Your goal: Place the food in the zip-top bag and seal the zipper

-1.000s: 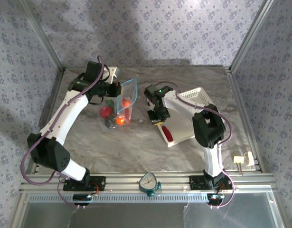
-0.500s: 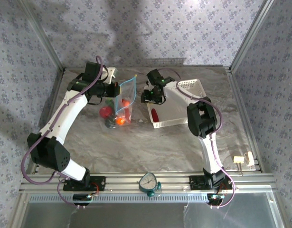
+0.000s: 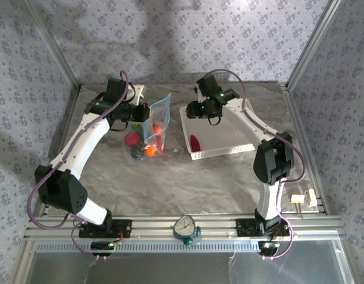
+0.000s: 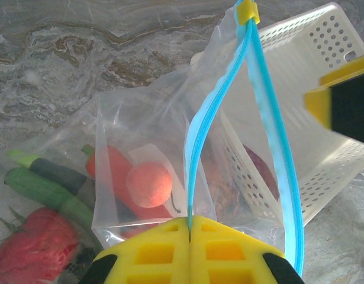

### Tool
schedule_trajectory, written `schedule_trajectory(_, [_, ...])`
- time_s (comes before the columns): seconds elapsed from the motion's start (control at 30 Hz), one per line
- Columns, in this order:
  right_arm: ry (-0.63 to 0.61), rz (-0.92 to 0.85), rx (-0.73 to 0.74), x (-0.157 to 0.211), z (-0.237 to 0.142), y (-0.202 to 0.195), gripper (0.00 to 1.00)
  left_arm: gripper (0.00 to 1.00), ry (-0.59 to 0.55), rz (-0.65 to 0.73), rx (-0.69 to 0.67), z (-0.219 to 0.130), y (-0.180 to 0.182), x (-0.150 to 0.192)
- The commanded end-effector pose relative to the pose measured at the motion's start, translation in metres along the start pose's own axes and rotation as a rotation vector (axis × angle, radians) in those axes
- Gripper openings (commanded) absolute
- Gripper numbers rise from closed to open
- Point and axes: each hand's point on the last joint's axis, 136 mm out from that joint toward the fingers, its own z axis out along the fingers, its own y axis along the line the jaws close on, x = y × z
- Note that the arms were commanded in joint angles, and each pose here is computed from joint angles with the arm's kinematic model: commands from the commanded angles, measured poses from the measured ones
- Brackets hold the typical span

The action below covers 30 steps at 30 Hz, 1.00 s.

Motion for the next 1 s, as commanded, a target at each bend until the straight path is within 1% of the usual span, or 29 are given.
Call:
schedule_trajectory(0.0, [0.257, -0.033, 0.181, 0.068, 0.013, -0.048, 0.56, 0.04, -0.033, 0.019, 0.000, -0.005, 0.000, -0.007])
schedule_trajectory(0.1, [0.333, -0.046, 0.135, 0.092, 0.025, -0.042, 0.55, 0.05, -0.026, 0.016, 0.000, -0.003, 0.001, -0.007])
schedule_trajectory(0.27, [0.398, -0.075, 0.078, 0.112, 0.043, -0.022, 0.55, 0.07, -0.025, 0.014, 0.008, 0.000, 0.000, -0.010])
schedule_trajectory(0.43, [0.428, -0.091, 0.048, 0.120, 0.059, -0.010, 0.55, 0.07, -0.025, 0.017, 0.004, -0.002, 0.000, -0.010])
schedule_trajectory(0.8, [0.465, -0.095, 0.030, 0.130, 0.077, -0.007, 0.55, 0.07, -0.025, 0.020, 0.005, 0.000, 0.000, -0.011])
schedule_trajectory(0.97, [0.479, -0.105, 0.036, 0.132, 0.084, -0.006, 0.52, 0.07, -0.025, 0.016, 0.008, 0.001, 0.000, -0.012])
